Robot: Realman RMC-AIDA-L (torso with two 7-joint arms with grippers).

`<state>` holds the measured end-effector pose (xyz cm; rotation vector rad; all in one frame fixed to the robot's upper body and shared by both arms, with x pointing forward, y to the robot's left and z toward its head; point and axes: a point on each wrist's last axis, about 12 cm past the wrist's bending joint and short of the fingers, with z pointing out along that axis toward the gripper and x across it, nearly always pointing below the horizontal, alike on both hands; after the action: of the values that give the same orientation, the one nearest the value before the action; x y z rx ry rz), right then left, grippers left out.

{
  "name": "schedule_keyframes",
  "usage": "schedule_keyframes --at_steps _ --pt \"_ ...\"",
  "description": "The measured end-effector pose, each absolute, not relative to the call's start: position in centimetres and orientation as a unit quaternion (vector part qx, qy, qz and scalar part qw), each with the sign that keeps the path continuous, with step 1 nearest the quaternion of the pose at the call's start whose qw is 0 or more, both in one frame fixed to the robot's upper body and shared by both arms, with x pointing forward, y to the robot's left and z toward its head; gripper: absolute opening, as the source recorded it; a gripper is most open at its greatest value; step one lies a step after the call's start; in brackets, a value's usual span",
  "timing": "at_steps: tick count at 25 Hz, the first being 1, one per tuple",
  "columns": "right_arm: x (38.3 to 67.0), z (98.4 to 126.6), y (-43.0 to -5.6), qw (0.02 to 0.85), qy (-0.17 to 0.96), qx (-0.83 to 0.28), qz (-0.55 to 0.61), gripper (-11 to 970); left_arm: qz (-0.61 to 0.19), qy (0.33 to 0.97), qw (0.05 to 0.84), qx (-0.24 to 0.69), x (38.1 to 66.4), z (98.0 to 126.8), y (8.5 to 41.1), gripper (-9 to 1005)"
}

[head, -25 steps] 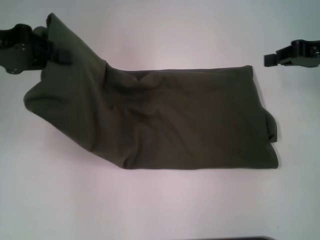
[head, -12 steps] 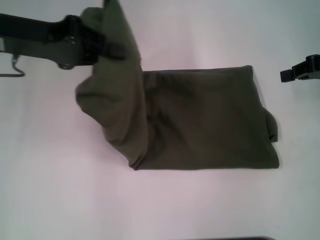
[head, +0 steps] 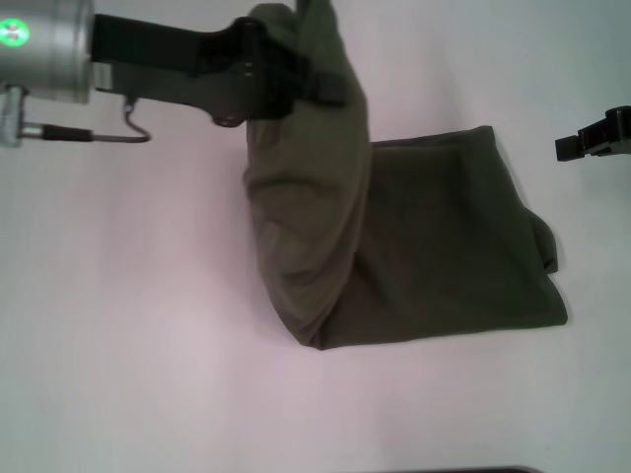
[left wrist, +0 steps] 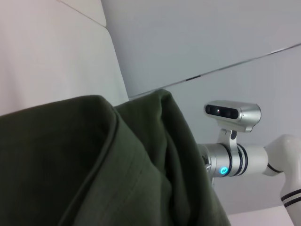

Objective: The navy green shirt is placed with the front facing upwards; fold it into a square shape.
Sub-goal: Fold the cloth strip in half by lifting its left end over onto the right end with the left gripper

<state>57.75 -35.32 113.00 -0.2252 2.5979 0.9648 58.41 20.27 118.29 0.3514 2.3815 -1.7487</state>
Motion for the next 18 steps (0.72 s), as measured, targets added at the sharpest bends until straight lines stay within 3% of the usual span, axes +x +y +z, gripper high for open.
schedule_keyframes --at_steps 9,18 --pt "58.0 113.0 -34.7 0.176 0.918 -0.081 0.346 18 -0.595 0.786 0.071 0.152 58.9 118.8 16.0 77" --pt "58.1 112.9 -34.4 0.174 0.918 -0.079 0.349 22 -0.59 0.792 0.07 0.14 59.3 116.5 12.4 79"
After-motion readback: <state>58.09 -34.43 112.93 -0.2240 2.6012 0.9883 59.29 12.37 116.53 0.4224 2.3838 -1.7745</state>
